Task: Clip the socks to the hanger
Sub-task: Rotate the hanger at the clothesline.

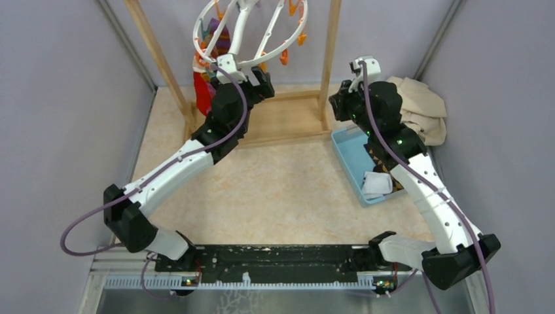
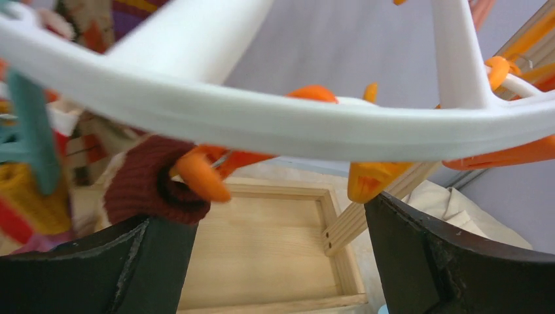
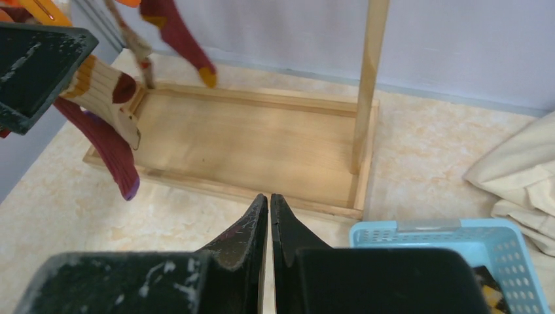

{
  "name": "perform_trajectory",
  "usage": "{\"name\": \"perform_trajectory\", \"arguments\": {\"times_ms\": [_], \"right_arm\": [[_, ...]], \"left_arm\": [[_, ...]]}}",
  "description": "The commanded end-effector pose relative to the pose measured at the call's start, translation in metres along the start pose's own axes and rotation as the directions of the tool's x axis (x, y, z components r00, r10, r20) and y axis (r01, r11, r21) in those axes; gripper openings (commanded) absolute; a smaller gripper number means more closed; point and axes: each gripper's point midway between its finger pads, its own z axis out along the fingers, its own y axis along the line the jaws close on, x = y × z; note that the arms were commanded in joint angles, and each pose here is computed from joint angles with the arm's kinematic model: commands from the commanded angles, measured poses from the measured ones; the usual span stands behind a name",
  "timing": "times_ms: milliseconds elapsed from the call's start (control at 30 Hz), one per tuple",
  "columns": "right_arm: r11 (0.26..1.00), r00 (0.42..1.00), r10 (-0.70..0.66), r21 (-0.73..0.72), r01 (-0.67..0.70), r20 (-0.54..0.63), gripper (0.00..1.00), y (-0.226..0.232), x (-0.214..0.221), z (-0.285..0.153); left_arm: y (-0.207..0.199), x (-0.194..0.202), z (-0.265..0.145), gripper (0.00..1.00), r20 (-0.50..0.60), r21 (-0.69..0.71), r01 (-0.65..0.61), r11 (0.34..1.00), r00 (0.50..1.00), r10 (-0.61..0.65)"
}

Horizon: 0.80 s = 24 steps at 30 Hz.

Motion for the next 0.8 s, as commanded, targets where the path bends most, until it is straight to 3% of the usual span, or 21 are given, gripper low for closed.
{"name": "perform_trajectory", "arguments": {"times_ms": [0,300,433,567,767], "right_arm": [[0.992,0.997,0.031,-0.121,-0.021,0.078,0.06,0.022,-0.023,0.008],[0.918,0.980,0.075,-0.396,0.003,0.183,0.14,0.074,-0.054,0.006],[0.874,0.968,0.085,-0.483,0.042,0.237,0.26,0.091,-0.064,0.010],[0.872,0.964,0.060,-0.483,0.074,0.257,0.37,0.093,-0.072,0.025],[0.839,0.963,0.033,-0.531,0.119,0.267,0.42,0.105,-0.080,0.041]], "left_arm": [[0.030,-0.028,-0.022,0.99,0.052,-0.065,0.026,0.998,0.998,-0.022],[0.081,-0.043,-0.040,0.99,0.058,-0.128,0.002,0.992,0.998,0.005],[0.092,-0.043,-0.033,0.99,0.033,-0.114,0.013,0.993,0.999,-0.010],[0.090,-0.037,-0.025,0.99,-0.004,-0.093,0.008,0.996,1.000,-0.009],[0.086,-0.035,-0.020,0.99,-0.025,-0.077,0.000,0.997,1.000,-0.002]]}}
